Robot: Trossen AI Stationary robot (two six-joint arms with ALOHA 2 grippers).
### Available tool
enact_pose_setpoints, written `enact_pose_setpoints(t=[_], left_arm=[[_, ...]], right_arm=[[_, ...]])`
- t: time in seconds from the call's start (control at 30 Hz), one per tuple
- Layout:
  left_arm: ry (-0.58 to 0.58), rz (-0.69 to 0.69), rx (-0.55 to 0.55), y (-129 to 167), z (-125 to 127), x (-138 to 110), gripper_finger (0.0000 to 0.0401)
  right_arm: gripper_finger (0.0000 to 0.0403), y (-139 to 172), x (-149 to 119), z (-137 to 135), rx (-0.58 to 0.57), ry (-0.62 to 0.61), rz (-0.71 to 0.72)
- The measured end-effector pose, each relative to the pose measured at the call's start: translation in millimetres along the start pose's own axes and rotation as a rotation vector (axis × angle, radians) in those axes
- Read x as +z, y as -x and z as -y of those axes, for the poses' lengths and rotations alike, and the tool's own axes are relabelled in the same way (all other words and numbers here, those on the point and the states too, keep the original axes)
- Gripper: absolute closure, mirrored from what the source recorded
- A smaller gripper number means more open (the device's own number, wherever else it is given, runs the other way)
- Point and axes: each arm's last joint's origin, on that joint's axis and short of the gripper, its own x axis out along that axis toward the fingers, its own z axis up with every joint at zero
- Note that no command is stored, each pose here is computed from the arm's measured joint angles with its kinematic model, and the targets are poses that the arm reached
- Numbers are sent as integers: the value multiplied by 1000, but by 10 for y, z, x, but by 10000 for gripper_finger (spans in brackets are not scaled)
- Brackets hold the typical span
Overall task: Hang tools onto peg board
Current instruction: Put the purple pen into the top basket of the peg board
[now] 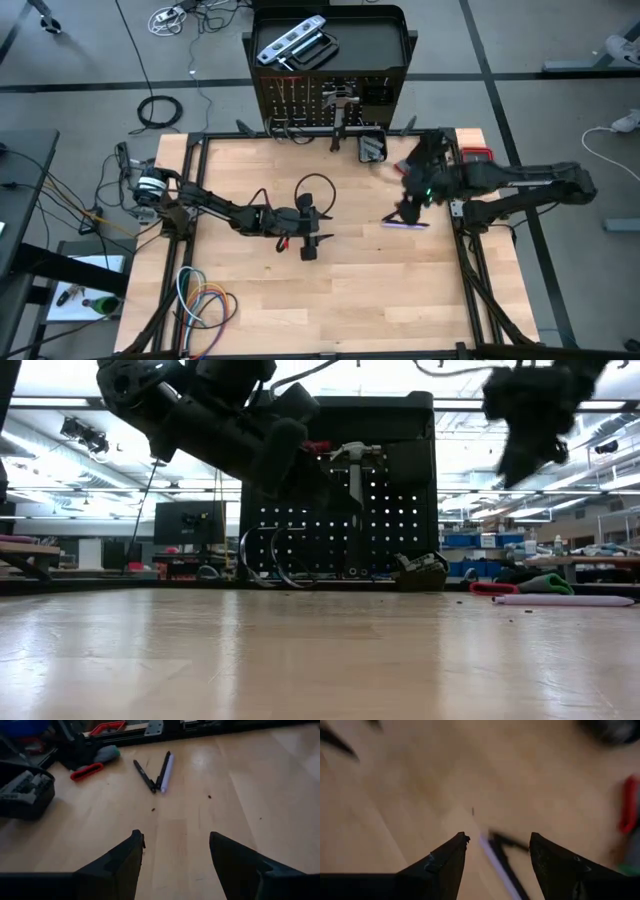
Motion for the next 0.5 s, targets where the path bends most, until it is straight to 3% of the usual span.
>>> enact_pose_setpoints(t=[0.2,0.5], left_arm=[[124,1,-11,6,29,2,172],[179,2,-83,61,238,9,172]], right_arm=[[173,-425,-381,-86,-32,96,-217],[172,-721,-465,-131,-143,206,-365]])
